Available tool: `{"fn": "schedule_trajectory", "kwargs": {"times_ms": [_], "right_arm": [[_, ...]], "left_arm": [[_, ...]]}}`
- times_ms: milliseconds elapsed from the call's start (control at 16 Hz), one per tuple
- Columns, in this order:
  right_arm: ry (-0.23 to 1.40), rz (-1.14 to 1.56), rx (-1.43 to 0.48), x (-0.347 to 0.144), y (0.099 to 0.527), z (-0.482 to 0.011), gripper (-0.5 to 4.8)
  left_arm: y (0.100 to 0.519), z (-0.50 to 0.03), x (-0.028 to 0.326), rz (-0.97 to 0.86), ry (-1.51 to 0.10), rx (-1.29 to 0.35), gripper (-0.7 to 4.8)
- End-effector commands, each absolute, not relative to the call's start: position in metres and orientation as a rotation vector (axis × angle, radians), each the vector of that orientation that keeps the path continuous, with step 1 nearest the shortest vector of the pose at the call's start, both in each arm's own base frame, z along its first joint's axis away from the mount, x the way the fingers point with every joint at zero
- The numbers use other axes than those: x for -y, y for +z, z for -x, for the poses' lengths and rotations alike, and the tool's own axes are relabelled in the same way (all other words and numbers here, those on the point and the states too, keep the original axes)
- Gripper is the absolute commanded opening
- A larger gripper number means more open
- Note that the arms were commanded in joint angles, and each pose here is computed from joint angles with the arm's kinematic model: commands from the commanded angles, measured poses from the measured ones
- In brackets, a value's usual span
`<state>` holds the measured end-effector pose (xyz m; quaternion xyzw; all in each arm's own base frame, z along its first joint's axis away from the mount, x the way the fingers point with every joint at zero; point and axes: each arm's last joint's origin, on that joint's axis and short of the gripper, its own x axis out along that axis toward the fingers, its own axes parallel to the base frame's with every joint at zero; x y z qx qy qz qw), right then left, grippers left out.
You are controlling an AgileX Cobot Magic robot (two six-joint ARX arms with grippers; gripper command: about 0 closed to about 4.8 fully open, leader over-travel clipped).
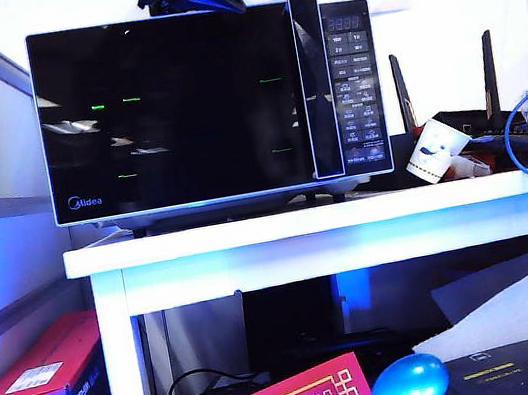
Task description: Open the microwave door, place the box of snacks from the top of the microwave inside, then close the microwave door.
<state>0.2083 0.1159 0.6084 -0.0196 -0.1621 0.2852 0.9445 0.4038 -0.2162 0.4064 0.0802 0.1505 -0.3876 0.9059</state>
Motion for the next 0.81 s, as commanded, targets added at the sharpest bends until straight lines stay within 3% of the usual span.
{"fn": "schedule_trajectory", "kwargs": {"times_ms": [63,376,501,627,815], "right_arm": [[0.577,0.031,0.383,-0.112,0.615,-0.201,0.8],[0.576,0.028,0.4,-0.111,0.618,-0.198,0.8],[0.576,0.027,0.4,-0.11,0.618,-0.197,0.8],[0.574,0.027,0.403,-0.11,0.618,-0.196,0.8],[0.561,0.039,0.376,-0.102,0.619,-0.183,0.81]], "left_arm": [[0.404,-0.416,0.226,-0.181,-0.696,-0.206,-0.05],[0.381,-0.435,0.234,-0.187,-0.636,-0.194,-0.05],[0.372,-0.444,0.238,-0.201,-0.491,-0.174,-0.05],[0.373,-0.446,0.236,-0.21,-0.364,-0.164,-0.05],[0.389,-0.434,0.233,-0.195,-0.363,-0.153,-0.05]]}}
